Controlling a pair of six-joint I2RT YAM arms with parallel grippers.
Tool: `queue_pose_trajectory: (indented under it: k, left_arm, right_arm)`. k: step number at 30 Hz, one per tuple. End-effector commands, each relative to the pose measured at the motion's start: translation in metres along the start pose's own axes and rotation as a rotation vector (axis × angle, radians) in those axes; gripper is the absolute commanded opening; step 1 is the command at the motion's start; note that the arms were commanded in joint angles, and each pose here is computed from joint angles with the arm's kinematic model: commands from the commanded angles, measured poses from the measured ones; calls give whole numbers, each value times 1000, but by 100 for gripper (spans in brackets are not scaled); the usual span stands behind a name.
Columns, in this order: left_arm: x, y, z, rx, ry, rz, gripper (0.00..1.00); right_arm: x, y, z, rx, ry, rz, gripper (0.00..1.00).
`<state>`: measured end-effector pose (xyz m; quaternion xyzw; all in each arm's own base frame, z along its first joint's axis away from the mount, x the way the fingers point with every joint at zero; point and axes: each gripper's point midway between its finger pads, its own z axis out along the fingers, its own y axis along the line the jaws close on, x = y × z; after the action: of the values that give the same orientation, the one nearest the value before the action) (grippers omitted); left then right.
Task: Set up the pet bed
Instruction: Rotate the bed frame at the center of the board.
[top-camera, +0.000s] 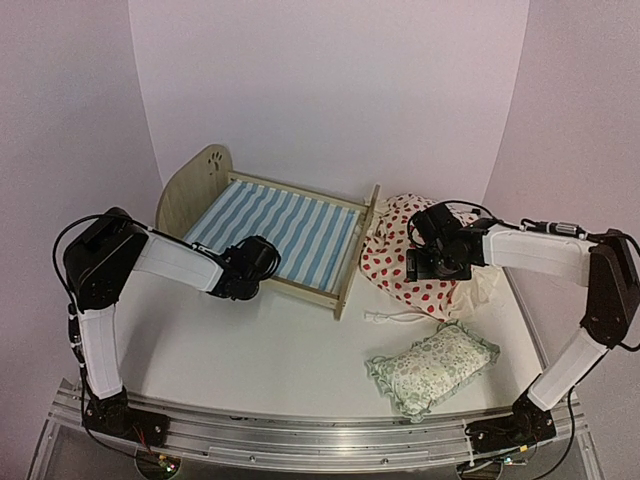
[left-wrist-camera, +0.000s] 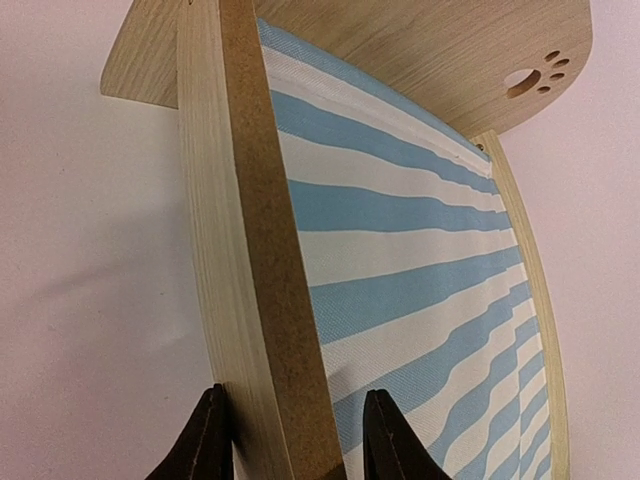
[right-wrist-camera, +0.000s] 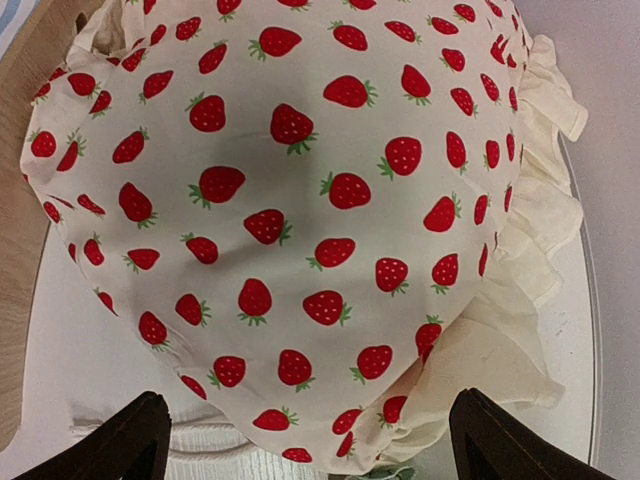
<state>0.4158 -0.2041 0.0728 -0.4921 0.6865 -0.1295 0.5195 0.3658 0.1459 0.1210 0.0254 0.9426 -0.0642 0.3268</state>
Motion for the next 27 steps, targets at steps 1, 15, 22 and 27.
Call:
queue_pose_trajectory:
  k: [1, 15, 22, 27]
  left_arm:
    - [248, -46, -196, 528, 1204, 251, 5]
    - [178, -38, -191, 594, 988, 380, 84]
    - [147, -48, -188, 601, 871, 435, 88]
    - [121, -59, -189, 616, 777, 527, 87]
  right_arm:
    - [-8, -21, -2, 77, -20, 5, 98]
    - [-23, -69, 42, 30, 142, 242, 98]
    - [-37, -83, 43, -15, 144, 326, 98]
    - [-38, -71, 35, -93, 156, 362, 98]
